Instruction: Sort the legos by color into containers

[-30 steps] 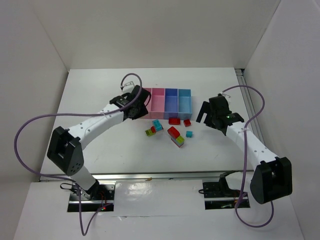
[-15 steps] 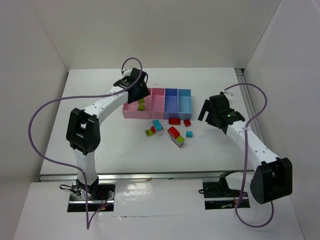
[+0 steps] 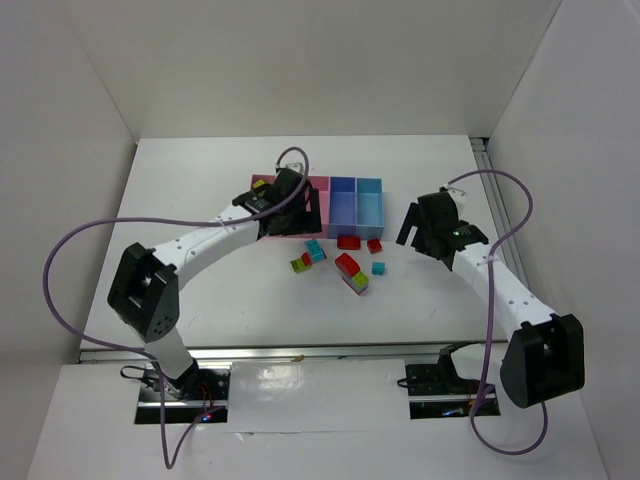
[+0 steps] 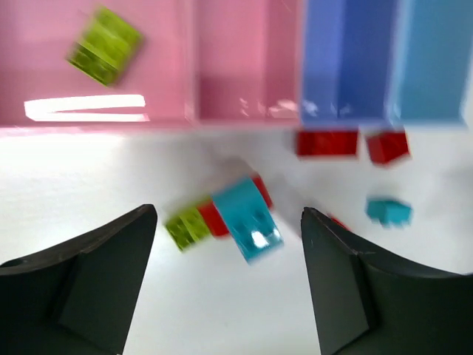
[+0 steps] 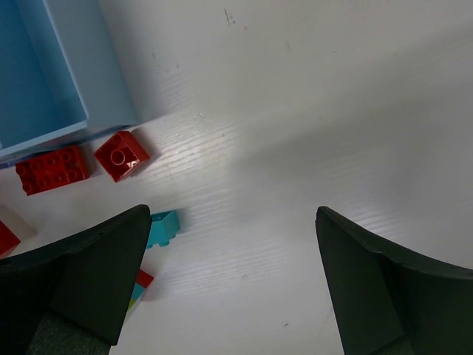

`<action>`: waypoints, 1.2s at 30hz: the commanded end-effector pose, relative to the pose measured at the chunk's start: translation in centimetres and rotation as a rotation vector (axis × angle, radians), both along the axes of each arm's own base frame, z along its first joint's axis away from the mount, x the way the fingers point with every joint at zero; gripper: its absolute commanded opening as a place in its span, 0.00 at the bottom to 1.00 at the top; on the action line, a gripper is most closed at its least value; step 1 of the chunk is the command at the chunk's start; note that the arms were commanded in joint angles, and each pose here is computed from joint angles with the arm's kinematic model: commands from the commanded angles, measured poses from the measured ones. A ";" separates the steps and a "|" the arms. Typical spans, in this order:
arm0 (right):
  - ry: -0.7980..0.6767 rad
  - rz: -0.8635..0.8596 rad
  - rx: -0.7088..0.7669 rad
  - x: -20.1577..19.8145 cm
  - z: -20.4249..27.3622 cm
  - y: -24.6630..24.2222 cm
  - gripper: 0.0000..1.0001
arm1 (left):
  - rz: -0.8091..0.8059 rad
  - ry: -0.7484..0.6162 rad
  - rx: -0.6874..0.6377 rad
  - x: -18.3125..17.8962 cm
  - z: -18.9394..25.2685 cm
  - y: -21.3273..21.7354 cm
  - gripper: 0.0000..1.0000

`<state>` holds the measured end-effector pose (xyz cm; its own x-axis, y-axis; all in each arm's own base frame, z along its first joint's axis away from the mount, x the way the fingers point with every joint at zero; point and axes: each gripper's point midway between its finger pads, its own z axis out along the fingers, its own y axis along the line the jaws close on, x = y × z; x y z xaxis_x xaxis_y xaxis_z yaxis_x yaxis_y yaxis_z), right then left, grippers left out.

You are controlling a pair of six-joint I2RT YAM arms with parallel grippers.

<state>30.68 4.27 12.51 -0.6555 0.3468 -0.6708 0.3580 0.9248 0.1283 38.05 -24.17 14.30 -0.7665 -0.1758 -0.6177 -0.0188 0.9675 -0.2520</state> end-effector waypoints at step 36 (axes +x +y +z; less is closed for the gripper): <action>-0.055 0.034 0.061 0.7 1.1 1.4 1.00 | 0.105 0.095 0.017 -4.9 -2.2 -3.3 0.34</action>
<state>30.69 5.13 11.98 -0.6713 0.3581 -0.6490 0.3396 0.9268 0.1602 33.40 -28.08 8.45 -0.8310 -0.2428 -0.5005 -0.1622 0.9664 -0.1995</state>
